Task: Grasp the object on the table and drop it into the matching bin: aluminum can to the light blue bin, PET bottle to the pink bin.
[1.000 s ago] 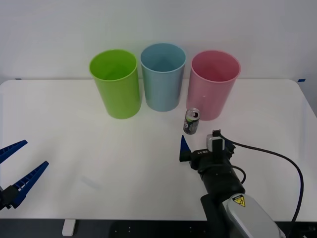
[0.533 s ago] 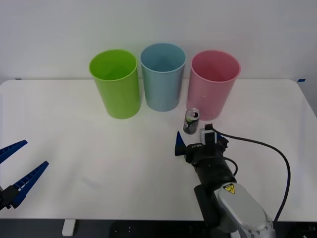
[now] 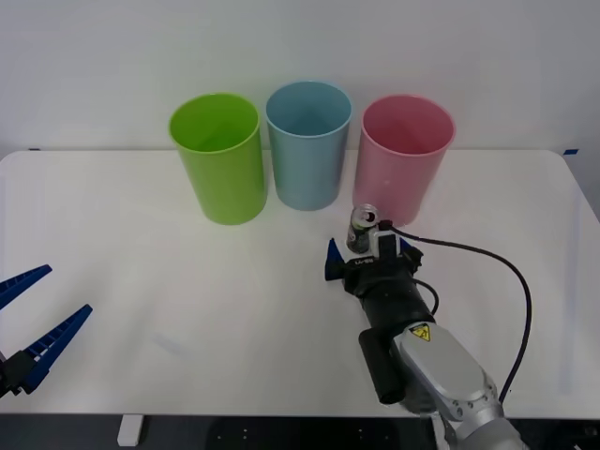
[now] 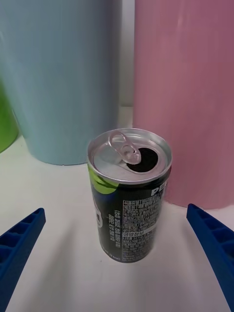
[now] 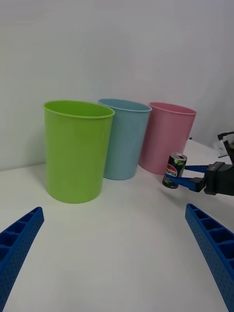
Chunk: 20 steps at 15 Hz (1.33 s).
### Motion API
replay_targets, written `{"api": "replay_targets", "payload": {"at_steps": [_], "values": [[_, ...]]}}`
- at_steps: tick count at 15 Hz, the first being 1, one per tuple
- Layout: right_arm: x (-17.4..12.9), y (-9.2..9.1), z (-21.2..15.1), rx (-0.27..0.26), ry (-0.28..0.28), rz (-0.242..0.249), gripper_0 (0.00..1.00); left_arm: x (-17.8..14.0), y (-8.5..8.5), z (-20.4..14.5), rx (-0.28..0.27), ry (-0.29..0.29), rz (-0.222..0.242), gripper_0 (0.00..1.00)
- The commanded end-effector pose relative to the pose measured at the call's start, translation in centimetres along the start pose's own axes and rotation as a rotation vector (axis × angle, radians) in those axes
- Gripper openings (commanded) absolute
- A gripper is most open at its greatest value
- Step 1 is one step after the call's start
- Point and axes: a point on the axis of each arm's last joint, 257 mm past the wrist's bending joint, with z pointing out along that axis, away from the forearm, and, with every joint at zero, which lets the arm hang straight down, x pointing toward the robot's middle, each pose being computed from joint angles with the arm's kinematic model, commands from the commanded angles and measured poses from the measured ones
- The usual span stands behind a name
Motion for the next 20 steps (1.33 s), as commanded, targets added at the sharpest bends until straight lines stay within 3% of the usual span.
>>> {"api": "replay_targets", "payload": {"at_steps": [1,10,11,12,13,20], "values": [[-0.1,-0.1,1.4,0.005,0.011,0.002,1.0,0.0,0.0,0.0,0.0,0.0,0.0,1.0],[0.0,0.0,3.0,0.006,0.03,0.005,1.0,0.0,0.0,0.0,0.0,0.0,0.0,1.0],[0.0,0.1,3.0,0.004,0.03,0.002,0.69,0.0,0.0,0.0,0.0,0.0,0.0,1.0],[0.0,0.0,3.0,0.006,0.03,0.004,0.08,0.0,0.0,0.0,0.0,0.0,0.0,1.0],[0.0,0.0,3.0,0.006,0.03,0.002,0.0,0.0,0.0,0.0,0.0,0.0,0.0,1.0],[0.0,0.4,3.0,-0.004,0.03,0.006,0.0,0.0,0.0,0.0,0.0,0.0,0.0,1.0]]}}
